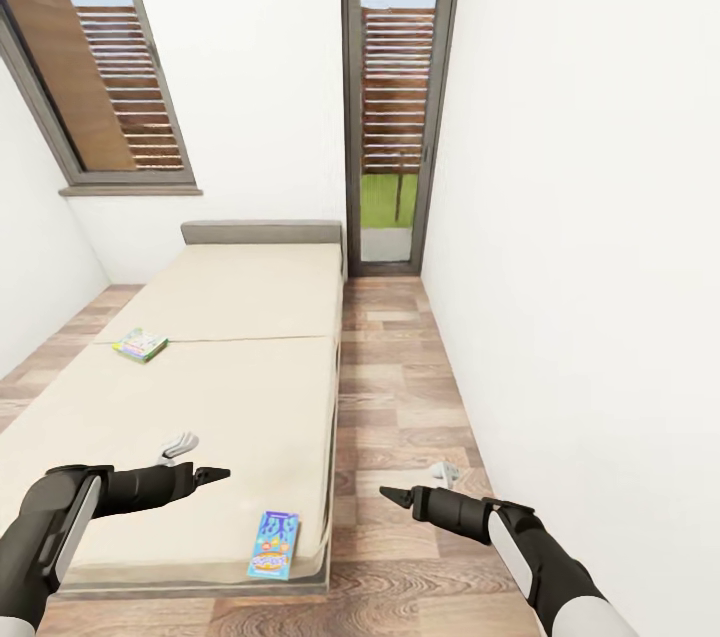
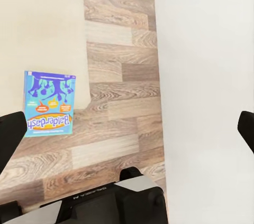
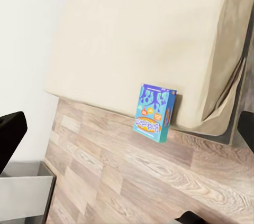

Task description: Put all the toys in the child's room - the three board games (two on the bed and one on the table), the two jigsaw puzzles on the table, and the tennis ball on the table - inside the toy box on the table in the child's room.

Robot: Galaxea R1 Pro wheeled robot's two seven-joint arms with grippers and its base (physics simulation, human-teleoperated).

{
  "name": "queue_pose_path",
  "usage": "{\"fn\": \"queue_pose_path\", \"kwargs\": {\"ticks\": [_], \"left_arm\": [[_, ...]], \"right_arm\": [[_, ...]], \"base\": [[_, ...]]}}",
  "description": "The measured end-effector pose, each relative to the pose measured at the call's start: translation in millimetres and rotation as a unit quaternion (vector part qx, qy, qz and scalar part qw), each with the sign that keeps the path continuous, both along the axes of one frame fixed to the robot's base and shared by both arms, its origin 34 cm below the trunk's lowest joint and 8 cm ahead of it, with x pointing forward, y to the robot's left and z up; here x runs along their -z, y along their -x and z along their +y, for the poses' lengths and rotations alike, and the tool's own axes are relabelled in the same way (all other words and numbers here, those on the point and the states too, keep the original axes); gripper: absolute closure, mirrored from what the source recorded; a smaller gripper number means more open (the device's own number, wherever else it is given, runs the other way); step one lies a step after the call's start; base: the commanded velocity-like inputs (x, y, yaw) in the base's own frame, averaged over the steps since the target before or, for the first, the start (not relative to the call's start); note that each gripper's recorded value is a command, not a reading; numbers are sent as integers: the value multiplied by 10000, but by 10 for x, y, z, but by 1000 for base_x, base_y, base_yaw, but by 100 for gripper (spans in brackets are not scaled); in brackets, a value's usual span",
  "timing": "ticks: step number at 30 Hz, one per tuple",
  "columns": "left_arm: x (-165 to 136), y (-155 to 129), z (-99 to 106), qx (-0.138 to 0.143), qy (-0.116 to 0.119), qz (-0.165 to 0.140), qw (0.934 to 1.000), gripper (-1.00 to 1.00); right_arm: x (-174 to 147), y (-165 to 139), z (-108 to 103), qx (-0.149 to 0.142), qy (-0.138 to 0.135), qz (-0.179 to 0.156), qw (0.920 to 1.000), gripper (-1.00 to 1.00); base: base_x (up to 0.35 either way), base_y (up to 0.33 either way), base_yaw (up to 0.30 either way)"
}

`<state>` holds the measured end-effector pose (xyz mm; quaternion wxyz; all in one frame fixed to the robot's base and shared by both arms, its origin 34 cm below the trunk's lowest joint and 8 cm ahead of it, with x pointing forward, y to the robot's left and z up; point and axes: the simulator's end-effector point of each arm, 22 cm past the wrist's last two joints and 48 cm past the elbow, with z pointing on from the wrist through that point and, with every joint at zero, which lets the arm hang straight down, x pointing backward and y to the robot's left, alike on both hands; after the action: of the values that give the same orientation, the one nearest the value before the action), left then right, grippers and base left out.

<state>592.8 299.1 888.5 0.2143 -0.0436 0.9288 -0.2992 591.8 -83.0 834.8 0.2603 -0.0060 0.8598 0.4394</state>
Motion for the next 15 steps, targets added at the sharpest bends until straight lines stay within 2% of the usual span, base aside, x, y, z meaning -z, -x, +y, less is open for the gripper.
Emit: {"fn": "queue_pose_path", "kwargs": {"ticks": [6,15], "left_arm": [[-36,-9,1,0,-6,-39,10000,-100],[-79,-19,4,-5,-7,-84,10000,-100]], "right_arm": [[-37,-12,-1,-1,2,-39,10000,-100],[-79,-28,-5,0,5,-84,10000,-100]], "base": [[0,-24,1],[0,-137,0]]}}
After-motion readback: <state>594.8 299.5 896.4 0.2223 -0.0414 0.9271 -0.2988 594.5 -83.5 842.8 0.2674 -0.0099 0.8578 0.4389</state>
